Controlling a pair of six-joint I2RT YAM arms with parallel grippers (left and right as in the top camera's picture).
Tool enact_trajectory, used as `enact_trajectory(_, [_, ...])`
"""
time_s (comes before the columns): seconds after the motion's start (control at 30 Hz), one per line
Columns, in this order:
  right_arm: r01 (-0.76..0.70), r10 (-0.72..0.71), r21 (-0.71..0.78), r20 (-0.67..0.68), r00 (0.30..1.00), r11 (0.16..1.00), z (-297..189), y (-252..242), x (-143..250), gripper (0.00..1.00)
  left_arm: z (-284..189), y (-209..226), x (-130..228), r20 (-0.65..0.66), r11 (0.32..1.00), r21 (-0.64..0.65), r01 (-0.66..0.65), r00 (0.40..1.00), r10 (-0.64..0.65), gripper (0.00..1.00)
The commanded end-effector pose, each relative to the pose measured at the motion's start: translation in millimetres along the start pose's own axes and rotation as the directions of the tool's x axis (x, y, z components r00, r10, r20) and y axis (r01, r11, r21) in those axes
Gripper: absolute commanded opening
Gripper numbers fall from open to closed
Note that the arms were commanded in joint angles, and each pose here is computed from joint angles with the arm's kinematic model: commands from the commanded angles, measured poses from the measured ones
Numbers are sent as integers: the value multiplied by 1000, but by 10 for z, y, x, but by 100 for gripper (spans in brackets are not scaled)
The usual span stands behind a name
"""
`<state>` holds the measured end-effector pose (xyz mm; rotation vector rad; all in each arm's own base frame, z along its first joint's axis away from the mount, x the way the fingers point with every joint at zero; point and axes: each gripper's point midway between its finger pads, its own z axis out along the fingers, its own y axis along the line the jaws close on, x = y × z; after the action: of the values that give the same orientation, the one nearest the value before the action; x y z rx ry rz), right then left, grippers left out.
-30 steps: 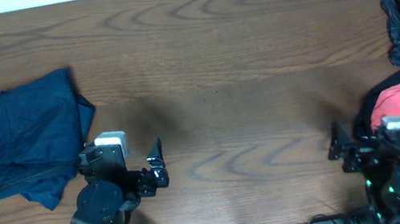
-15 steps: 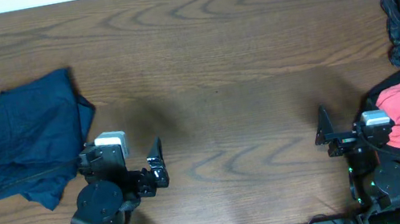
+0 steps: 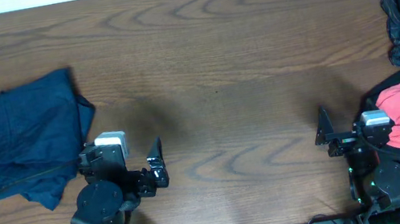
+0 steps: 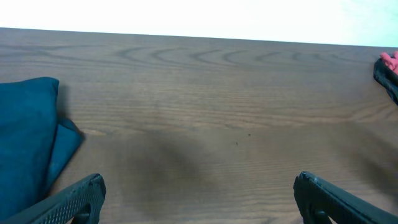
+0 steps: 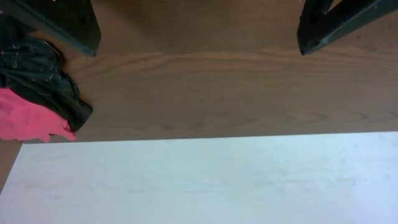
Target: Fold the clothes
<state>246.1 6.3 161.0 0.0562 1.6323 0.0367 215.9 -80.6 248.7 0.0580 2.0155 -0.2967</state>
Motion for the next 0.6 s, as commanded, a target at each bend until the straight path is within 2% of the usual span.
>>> enact_trajectory(0.0, [17, -17, -1, -26, 1000, 1000, 14, -6, 63, 99, 7, 15, 14, -1, 1000, -9, 2, 1000, -2, 98])
enact_trajectory(0.1, [19, -20, -5, -50, 999, 1000, 30, 1, 122, 99, 7, 15, 14, -1, 1000, -9, 2, 1000, -2, 98])
enact_trajectory(0.23, [18, -18, -30, -3, 1000, 999, 16, 45, 8, 99, 7, 15, 14, -1, 1000, -9, 2, 1000, -2, 98])
enact_trajectory(0.57, [21, -22, -29, -41, 999, 999, 17, 41, 101, 99, 7, 15, 14, -1, 1000, -9, 3, 1000, -3, 98])
